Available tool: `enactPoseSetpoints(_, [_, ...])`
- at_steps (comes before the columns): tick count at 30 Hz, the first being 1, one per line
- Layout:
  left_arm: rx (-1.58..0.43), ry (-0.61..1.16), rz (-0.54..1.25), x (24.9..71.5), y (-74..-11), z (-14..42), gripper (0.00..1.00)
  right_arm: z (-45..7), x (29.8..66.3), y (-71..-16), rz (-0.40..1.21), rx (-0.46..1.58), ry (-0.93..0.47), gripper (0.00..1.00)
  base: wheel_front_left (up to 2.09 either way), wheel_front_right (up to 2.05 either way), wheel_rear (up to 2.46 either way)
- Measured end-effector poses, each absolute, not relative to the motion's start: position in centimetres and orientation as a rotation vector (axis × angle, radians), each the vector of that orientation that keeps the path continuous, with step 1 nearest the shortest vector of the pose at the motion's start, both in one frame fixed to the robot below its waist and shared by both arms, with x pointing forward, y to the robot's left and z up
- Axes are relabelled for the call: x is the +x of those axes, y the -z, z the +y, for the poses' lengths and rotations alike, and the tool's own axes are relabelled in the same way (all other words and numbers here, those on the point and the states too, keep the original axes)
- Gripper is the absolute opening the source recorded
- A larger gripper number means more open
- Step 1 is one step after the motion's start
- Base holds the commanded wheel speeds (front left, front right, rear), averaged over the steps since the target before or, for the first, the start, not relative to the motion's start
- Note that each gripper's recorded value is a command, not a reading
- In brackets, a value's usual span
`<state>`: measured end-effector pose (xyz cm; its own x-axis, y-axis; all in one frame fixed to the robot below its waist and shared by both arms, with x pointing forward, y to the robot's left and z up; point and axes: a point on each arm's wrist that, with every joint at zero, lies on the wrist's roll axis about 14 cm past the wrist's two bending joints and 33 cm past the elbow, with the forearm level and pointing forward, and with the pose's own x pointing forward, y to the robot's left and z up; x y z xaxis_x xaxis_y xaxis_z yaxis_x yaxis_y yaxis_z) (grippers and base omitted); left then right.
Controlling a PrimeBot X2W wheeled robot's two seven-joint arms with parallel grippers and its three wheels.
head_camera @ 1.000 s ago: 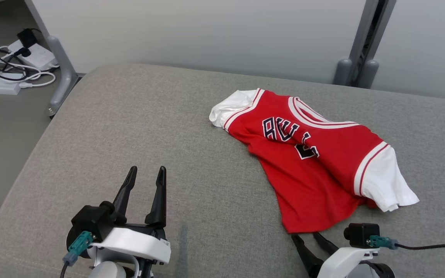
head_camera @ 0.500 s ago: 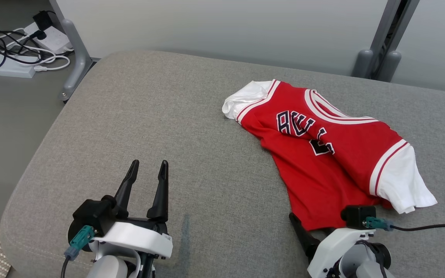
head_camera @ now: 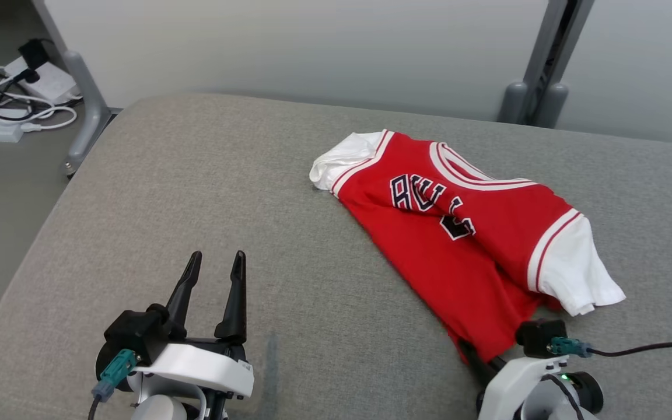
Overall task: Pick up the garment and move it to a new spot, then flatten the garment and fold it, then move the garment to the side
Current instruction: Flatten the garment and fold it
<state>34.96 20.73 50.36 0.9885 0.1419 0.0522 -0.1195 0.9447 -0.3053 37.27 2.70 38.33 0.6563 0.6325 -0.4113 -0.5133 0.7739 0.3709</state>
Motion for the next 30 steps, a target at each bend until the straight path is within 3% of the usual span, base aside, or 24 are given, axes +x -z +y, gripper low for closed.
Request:
enactPoseSetpoints(6, [-0.320,-0.067,-0.084,35.4,-50.9,18.6,1.00,-4.6,36.7,-38.8,0.572,0.130,-0.588,0.00,0.00,0.00,0.00])
enactPoseSetpoints(13, [-0.343,0.047,-0.095,36.2,-51.8,14.9,1.00,-16.0,35.6,-41.3,0.596,0.006,-0.406,0.00,0.00,0.00,0.00])
enactPoseSetpoints(20, [-0.351,0.115,-0.101,36.8,-52.4,12.5,1.00,-23.0,34.0,-43.3,0.598,-0.044,-0.230,0.00,0.00,0.00,0.00])
enactPoseSetpoints(21, [-0.351,0.123,-0.100,36.9,-52.4,12.3,1.00,-23.2,34.1,-43.9,0.575,-0.040,-0.214,0.29,0.00,0.00,0.00])
enactPoseSetpoints(22, [-0.351,0.129,-0.098,36.9,-52.4,12.1,1.00,-23.0,34.3,-44.5,0.549,-0.029,-0.207,1.00,0.00,0.00,0.00])
enactPoseSetpoints(30, [-0.344,0.141,-0.097,37.6,-52.5,11.7,1.00,-16.2,35.9,-49.1,0.332,0.033,-0.330,1.00,0.00,0.00,0.00])
